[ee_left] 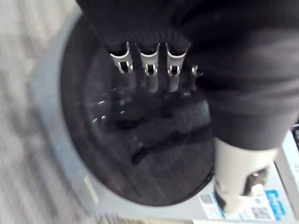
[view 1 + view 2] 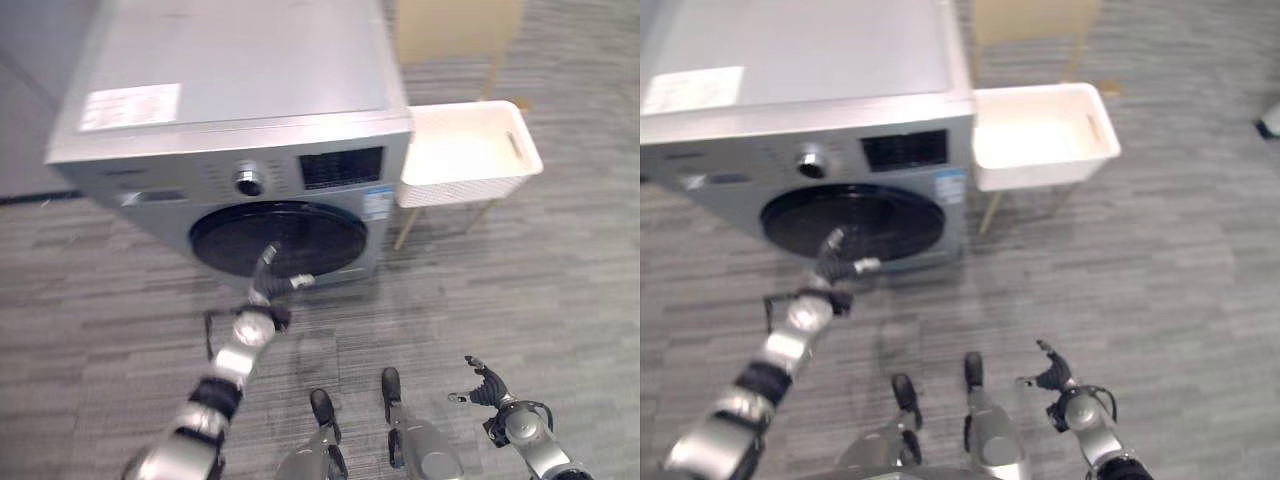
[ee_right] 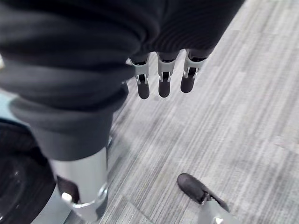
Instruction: Grab the laundry basket,head to the washer,open it,put in the laundry and shut it.
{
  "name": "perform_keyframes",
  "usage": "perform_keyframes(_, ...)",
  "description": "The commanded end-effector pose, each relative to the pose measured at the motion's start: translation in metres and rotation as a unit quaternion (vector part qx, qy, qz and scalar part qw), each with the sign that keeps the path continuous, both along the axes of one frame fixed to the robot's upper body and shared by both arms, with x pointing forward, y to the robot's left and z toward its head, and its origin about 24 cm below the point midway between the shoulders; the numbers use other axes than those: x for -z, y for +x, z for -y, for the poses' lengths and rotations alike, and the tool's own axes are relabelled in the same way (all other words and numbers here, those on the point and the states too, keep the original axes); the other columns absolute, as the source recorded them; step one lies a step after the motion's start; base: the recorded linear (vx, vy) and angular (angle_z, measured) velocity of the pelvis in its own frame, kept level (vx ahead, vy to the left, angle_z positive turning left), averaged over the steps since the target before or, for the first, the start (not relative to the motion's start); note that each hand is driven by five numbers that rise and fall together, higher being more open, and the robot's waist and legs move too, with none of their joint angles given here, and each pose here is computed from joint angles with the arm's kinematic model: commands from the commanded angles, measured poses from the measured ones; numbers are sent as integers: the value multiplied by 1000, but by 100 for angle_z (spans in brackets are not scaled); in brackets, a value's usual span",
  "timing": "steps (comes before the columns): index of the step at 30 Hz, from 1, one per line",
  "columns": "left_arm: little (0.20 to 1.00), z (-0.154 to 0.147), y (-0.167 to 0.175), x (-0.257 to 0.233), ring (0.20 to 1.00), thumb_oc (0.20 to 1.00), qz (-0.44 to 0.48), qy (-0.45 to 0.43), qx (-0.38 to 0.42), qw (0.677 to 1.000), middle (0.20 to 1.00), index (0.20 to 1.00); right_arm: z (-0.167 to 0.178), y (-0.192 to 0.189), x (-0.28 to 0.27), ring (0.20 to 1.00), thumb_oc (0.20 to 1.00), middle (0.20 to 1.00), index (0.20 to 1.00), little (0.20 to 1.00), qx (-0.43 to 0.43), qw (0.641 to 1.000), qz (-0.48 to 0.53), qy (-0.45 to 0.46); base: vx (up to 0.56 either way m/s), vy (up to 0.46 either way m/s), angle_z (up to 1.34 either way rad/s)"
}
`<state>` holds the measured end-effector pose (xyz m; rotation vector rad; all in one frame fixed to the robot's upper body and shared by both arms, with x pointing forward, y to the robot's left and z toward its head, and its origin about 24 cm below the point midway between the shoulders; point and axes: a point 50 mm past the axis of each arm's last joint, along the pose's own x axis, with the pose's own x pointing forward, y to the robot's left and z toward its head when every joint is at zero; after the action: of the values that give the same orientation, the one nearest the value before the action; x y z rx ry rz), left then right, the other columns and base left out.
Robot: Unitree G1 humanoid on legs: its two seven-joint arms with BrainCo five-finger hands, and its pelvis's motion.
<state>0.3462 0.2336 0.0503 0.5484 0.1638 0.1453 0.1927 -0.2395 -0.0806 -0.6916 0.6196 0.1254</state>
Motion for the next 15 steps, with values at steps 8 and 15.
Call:
perform_keyframes(8,1000,-37,-21,9,1000,1000,-3,61,-45,997,1000,1000,29,-4,-8,1000,1000,1000,1000,1000,28,999,13,-30,-15,-45,-6)
perform_keyframes(15,1000,-26,-111,93,1000,1000,-114,-68,-57,989,1000,1000,29,5,-12,1000,1000,1000,1000,1000,54,998,31,-18,50,-40,14)
